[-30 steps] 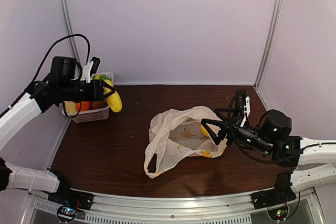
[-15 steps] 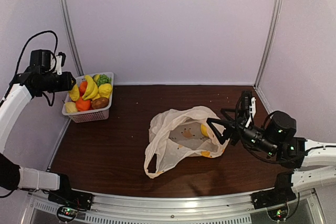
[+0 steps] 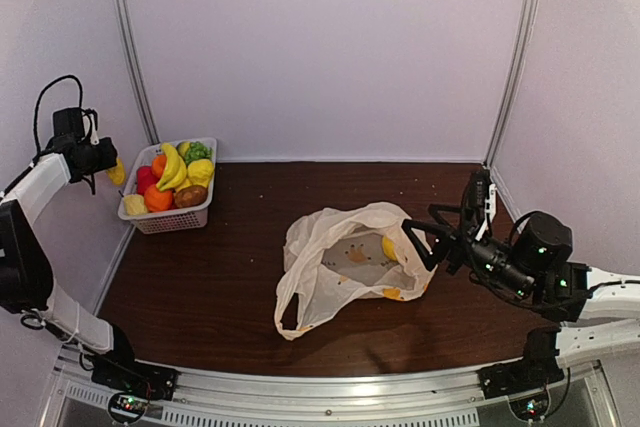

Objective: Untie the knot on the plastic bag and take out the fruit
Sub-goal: Place the fake fruit in the bin.

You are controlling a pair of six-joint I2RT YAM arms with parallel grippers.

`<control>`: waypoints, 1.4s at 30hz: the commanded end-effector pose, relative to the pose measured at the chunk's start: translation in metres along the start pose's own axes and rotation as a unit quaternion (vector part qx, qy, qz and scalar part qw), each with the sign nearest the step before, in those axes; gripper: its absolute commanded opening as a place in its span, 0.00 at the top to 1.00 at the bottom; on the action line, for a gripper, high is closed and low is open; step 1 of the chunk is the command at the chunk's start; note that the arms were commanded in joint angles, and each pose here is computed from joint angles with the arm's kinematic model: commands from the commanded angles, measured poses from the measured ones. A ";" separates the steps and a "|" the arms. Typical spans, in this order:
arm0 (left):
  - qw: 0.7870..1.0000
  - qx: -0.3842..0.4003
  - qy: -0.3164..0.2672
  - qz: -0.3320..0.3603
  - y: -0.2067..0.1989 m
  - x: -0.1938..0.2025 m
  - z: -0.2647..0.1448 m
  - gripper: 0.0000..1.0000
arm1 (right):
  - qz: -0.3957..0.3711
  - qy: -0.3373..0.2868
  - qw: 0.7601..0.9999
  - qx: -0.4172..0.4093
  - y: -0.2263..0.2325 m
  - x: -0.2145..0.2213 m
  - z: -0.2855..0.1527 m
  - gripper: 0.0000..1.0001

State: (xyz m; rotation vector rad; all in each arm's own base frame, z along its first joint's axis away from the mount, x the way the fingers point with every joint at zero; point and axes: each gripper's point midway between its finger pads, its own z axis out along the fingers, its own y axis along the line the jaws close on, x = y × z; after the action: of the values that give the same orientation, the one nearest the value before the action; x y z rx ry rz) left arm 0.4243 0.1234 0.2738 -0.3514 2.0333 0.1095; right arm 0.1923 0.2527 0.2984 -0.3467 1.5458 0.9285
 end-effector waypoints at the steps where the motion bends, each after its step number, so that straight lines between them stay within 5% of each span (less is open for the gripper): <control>1: 0.999 0.010 -0.027 -0.016 0.007 -0.010 0.025 0.77 | 0.006 0.009 1.000 0.019 -0.009 0.005 -0.002 0.00; 26: 0.999 0.038 -0.027 0.001 0.003 0.027 0.088 0.77 | 0.009 0.012 0.999 0.039 -0.017 0.010 -0.003 0.00; 42: 0.999 0.045 -0.029 0.010 0.001 0.027 0.090 0.72 | 0.014 0.013 0.999 0.038 -0.017 0.014 0.000 0.00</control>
State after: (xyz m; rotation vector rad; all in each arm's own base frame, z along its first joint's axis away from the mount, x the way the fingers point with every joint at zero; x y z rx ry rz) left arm 0.4826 0.1386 0.1993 -0.3072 2.0175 0.0403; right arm 0.1981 0.2478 0.2889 -0.3051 1.5903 0.8952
